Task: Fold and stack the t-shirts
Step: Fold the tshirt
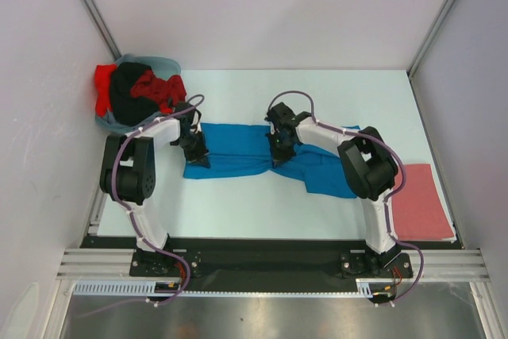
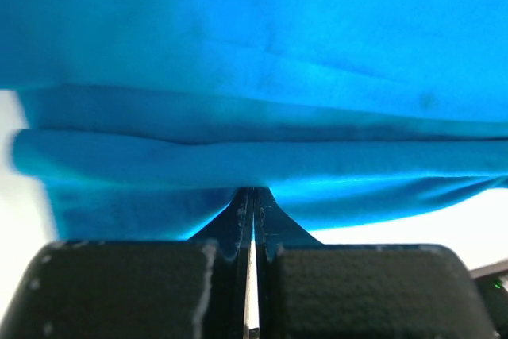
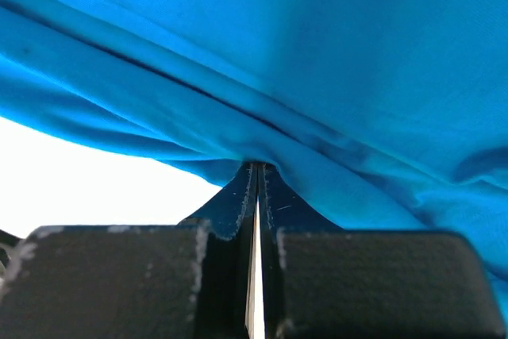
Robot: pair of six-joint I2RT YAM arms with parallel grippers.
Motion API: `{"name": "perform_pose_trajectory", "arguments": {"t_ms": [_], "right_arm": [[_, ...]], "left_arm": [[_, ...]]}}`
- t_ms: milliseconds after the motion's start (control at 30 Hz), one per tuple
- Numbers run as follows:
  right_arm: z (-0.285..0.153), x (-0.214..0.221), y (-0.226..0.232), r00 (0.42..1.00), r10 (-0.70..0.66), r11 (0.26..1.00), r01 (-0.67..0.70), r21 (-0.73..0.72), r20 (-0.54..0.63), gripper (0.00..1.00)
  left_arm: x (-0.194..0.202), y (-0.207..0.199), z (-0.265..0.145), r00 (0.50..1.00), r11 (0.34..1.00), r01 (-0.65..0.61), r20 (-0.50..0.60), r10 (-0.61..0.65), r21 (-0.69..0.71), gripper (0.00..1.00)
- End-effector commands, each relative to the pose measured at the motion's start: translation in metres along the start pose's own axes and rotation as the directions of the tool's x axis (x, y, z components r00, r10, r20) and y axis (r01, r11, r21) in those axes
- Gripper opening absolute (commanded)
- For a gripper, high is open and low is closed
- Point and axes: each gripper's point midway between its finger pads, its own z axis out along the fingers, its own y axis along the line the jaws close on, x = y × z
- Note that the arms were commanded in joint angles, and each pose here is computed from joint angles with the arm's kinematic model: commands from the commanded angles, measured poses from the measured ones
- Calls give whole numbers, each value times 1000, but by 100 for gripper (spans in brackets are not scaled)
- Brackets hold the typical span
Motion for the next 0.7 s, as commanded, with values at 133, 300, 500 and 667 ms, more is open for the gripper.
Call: {"name": "perform_pose_trajectory", "arguments": {"t_ms": [133, 300, 500, 667], "right_arm": [[-29, 4, -9, 1000, 2, 1000, -2, -9, 14, 4], [-26, 12, -27, 1000, 26, 999, -26, 30, 1, 5], [-25, -6, -42, 998, 40, 998, -43, 56, 43, 5], [-25, -21, -46, 997, 45, 996, -49, 68, 58, 5]], "left_arm": [[-27, -1, -24, 991, 994, -100, 89, 104, -51, 3], [-23, 1, -19, 993, 994, -92, 65, 96, -55, 2], [-24, -2, -18, 994, 995, -91, 62, 94, -48, 2], [-28, -7, -20, 993, 995, -93, 71, 95, -33, 2]]}}
